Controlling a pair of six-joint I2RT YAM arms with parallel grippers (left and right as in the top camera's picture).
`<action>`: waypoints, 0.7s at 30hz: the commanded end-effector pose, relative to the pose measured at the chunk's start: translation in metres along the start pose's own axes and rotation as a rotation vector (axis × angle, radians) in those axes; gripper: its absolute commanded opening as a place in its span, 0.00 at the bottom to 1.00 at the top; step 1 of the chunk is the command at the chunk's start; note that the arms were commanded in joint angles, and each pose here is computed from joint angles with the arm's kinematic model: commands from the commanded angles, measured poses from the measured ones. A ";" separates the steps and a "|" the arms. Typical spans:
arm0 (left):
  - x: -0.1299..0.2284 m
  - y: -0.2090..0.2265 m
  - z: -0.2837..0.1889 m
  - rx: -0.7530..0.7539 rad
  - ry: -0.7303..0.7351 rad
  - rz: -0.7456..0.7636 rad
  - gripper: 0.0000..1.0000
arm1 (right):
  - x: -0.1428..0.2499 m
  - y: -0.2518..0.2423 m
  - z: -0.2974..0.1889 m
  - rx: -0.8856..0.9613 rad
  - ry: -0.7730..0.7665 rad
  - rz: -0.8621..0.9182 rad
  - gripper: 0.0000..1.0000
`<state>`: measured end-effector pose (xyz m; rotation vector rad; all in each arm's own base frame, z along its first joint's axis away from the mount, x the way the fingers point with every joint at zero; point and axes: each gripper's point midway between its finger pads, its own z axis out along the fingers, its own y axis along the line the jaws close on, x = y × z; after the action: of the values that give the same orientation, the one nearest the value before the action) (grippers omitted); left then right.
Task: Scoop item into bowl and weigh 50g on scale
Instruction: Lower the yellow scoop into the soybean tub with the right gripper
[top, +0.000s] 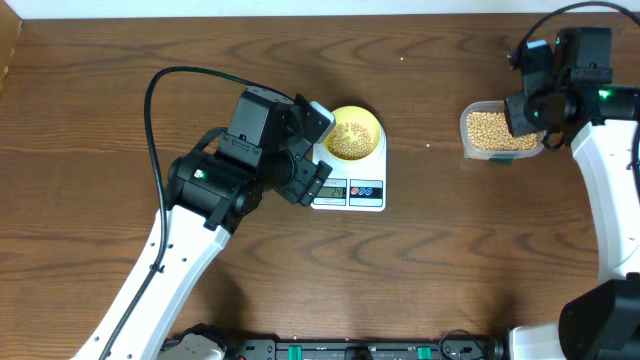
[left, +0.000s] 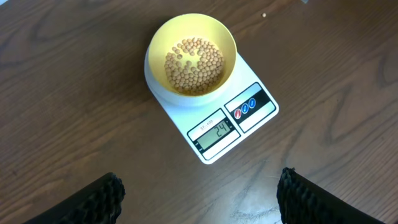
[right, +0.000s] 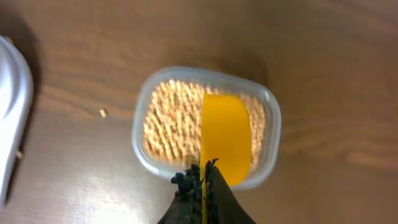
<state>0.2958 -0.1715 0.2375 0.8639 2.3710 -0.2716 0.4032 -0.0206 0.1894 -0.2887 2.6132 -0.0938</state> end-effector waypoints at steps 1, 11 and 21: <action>-0.002 0.000 -0.002 0.008 -0.008 0.006 0.81 | 0.015 -0.013 -0.007 0.079 0.056 0.051 0.01; -0.002 0.000 -0.002 0.008 -0.008 0.006 0.81 | 0.019 -0.012 0.000 0.077 0.081 0.088 0.01; -0.002 0.000 -0.002 0.008 -0.008 0.006 0.81 | 0.014 -0.017 0.053 0.082 0.115 0.093 0.01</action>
<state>0.2956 -0.1714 0.2372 0.8642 2.3721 -0.2715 0.4156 -0.0359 0.1533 -0.1643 2.6971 -0.1697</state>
